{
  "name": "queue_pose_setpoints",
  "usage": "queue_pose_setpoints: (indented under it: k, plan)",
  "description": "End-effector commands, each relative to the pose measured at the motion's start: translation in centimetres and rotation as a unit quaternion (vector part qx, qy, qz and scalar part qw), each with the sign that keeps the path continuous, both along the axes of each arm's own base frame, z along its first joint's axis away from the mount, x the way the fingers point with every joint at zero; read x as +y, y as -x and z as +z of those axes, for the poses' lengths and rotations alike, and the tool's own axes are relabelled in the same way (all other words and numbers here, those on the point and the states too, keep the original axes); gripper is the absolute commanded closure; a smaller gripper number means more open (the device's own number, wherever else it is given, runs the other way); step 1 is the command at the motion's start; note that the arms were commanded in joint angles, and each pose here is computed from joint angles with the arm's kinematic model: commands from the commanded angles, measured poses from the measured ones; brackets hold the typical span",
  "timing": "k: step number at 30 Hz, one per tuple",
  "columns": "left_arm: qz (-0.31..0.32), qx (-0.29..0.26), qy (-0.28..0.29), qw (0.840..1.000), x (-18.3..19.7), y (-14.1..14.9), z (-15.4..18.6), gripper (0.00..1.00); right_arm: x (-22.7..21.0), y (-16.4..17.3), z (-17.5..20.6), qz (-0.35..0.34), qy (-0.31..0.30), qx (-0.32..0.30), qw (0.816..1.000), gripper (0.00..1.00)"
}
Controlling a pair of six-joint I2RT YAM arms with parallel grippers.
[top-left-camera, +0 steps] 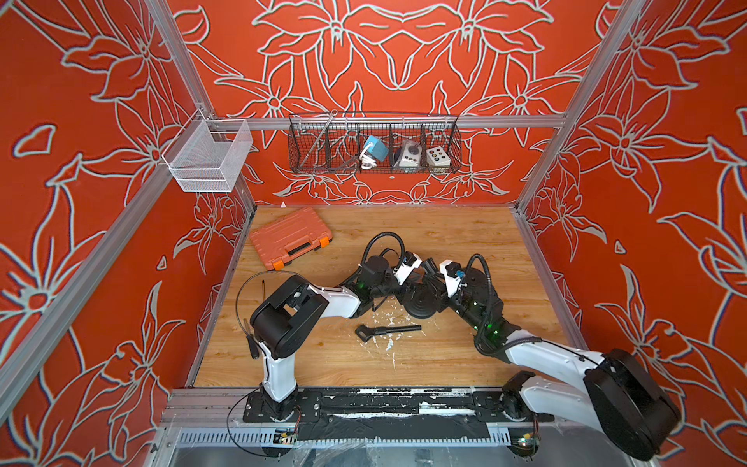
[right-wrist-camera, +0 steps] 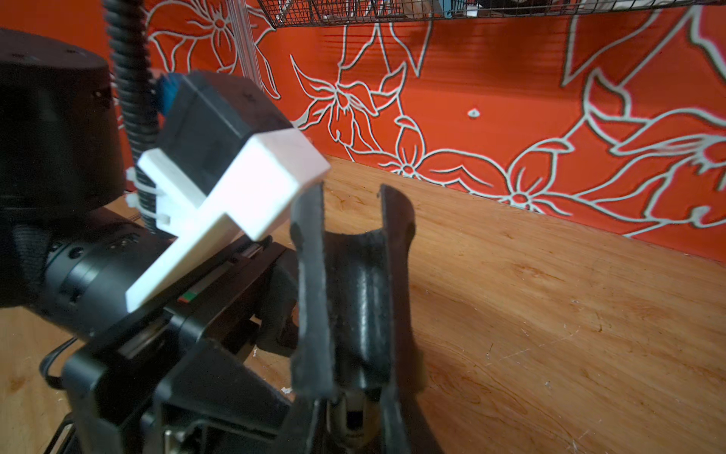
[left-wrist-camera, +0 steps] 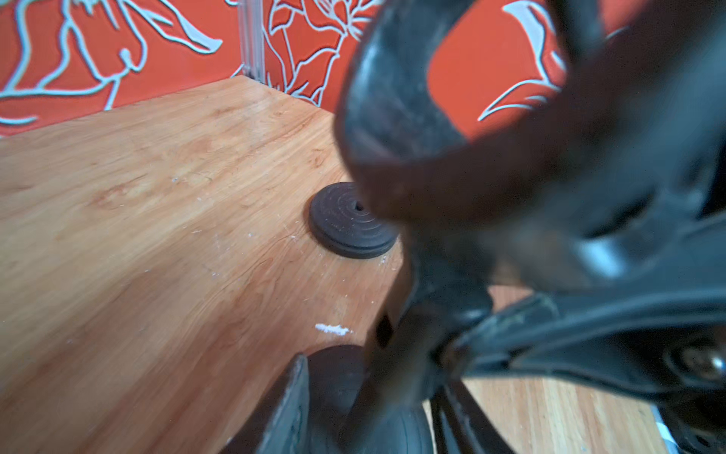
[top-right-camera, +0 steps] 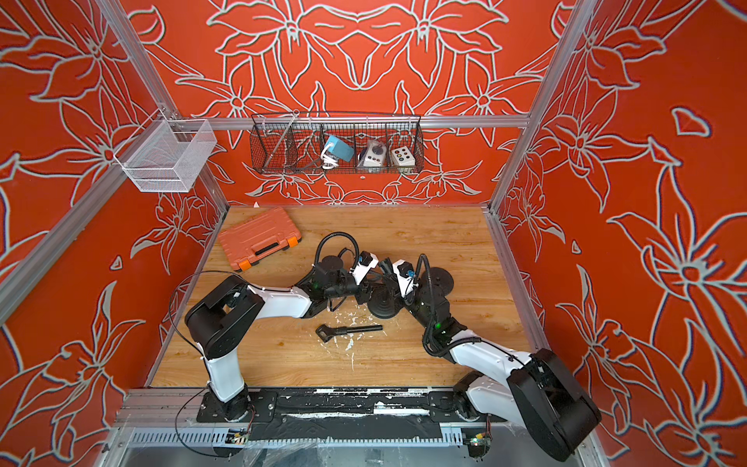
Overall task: Assemble a microphone stand
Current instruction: Hold the microphone stand pole at the microphone stand base.
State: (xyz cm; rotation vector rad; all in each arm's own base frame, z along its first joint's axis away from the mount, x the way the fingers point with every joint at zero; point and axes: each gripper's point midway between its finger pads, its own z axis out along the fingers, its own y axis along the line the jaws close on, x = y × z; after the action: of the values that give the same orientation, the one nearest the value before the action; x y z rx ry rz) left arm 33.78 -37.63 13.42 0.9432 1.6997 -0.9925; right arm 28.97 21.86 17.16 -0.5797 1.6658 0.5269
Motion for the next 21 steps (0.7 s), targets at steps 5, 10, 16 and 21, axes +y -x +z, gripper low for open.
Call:
queue_pose_setpoints:
  k: [5,10,16,21]
  plan:
    - [-0.012,-0.006,0.007,1.0,-1.0,-0.5,-0.6,0.58,-1.0,2.7,-7.9,0.018,0.075,0.121,0.99,1.0]
    - [-0.012,0.003,0.009,1.0,-1.2,-0.6,-1.4,0.62,-2.2,2.5,-8.2,-0.023,0.069,0.132,0.989,1.0]
    - [-0.011,0.005,0.011,1.0,-1.4,-0.4,-1.5,0.64,-3.9,2.7,-9.0,-0.084,0.077,0.14,0.983,1.0]
    - [-0.005,0.01,0.001,1.0,-1.6,0.1,-2.1,0.64,-4.9,2.8,-9.0,-0.127,0.1,0.137,0.977,1.0]
